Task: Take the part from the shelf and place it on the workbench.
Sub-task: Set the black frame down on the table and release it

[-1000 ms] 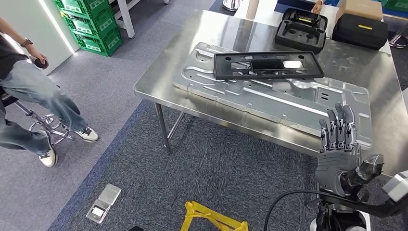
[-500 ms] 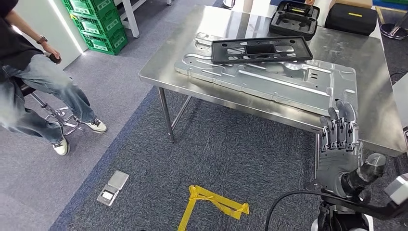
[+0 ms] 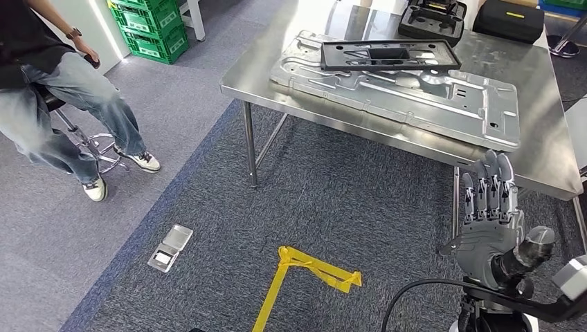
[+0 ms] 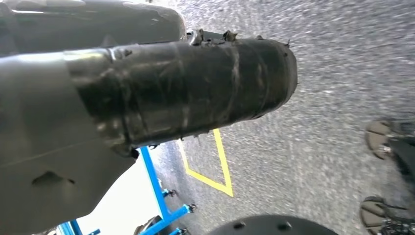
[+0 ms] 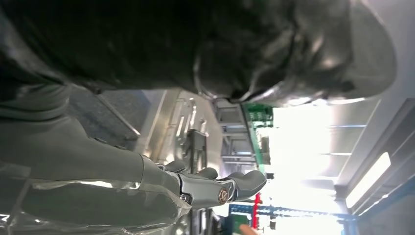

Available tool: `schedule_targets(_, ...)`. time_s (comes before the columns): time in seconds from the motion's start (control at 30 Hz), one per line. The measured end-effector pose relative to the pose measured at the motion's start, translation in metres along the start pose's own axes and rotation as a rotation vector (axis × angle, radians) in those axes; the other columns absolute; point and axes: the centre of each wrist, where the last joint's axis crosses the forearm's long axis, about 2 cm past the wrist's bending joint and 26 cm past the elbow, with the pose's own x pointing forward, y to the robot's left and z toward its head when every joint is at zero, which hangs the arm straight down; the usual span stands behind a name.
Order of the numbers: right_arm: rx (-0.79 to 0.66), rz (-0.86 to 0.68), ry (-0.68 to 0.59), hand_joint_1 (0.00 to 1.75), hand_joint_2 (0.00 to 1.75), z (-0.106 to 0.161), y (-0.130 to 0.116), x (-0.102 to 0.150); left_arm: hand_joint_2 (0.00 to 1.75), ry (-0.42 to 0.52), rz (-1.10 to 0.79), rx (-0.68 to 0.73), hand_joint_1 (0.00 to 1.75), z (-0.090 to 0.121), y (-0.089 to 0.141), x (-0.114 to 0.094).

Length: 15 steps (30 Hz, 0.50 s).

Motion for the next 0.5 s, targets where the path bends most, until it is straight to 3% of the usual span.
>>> schedule_targets(0.5,-0.005,-0.016,0.019,0.00,0.00,0.0039,-0.0002,-0.0028,0.00,0.018,-0.007,0.015,0.00,0.0058,0.0085,-0.0088)
